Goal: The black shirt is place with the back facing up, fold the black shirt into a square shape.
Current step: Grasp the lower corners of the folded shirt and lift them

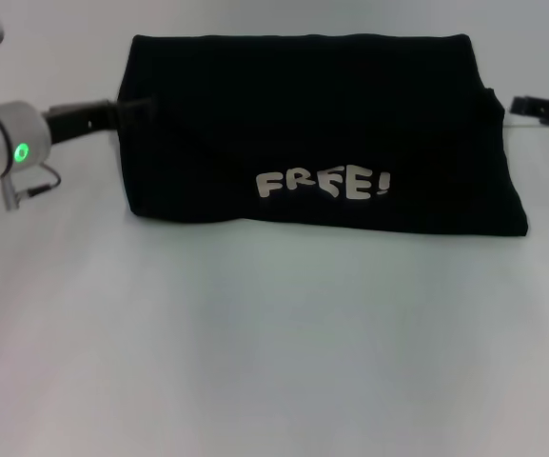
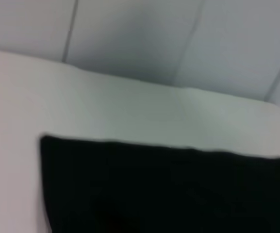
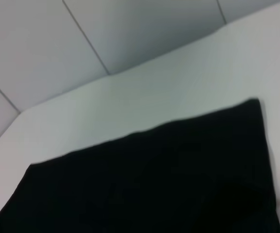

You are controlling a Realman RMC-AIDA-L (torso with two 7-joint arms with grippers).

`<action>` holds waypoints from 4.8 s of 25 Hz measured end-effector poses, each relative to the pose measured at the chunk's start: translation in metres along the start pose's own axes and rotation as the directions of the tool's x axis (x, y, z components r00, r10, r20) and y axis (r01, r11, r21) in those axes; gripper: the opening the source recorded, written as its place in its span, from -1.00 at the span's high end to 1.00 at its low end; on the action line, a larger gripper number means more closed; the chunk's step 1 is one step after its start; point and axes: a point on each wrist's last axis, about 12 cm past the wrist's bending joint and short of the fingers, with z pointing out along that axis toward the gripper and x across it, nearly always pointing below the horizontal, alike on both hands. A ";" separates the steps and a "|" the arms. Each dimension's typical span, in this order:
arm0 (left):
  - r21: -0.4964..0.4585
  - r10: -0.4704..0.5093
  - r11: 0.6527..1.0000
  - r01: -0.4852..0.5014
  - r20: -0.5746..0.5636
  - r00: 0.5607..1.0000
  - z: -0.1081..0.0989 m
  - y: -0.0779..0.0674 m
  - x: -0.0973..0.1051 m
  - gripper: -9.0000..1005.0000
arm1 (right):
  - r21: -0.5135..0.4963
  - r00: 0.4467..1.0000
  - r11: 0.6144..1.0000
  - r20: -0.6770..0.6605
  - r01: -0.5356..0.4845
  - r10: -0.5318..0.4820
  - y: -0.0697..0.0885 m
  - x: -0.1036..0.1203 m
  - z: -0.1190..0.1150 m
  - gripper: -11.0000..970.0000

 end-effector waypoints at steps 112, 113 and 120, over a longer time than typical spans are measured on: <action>-0.004 0.176 0.983 -0.185 -0.287 0.942 -0.009 -0.016 0.023 0.54 | 0.081 0.984 0.996 -0.175 -0.024 0.038 -0.022 0.050 -0.014 -0.30; -0.011 0.192 0.979 -0.204 -0.291 0.937 -0.008 -0.016 0.025 0.50 | 0.083 0.984 0.996 -0.175 -0.027 0.041 -0.023 0.050 -0.014 -0.30; 0.006 0.357 0.928 -0.373 -0.310 0.881 -0.005 -0.019 0.038 -0.04 | 0.093 0.985 0.995 -0.167 -0.034 0.049 -0.025 0.051 -0.016 -0.30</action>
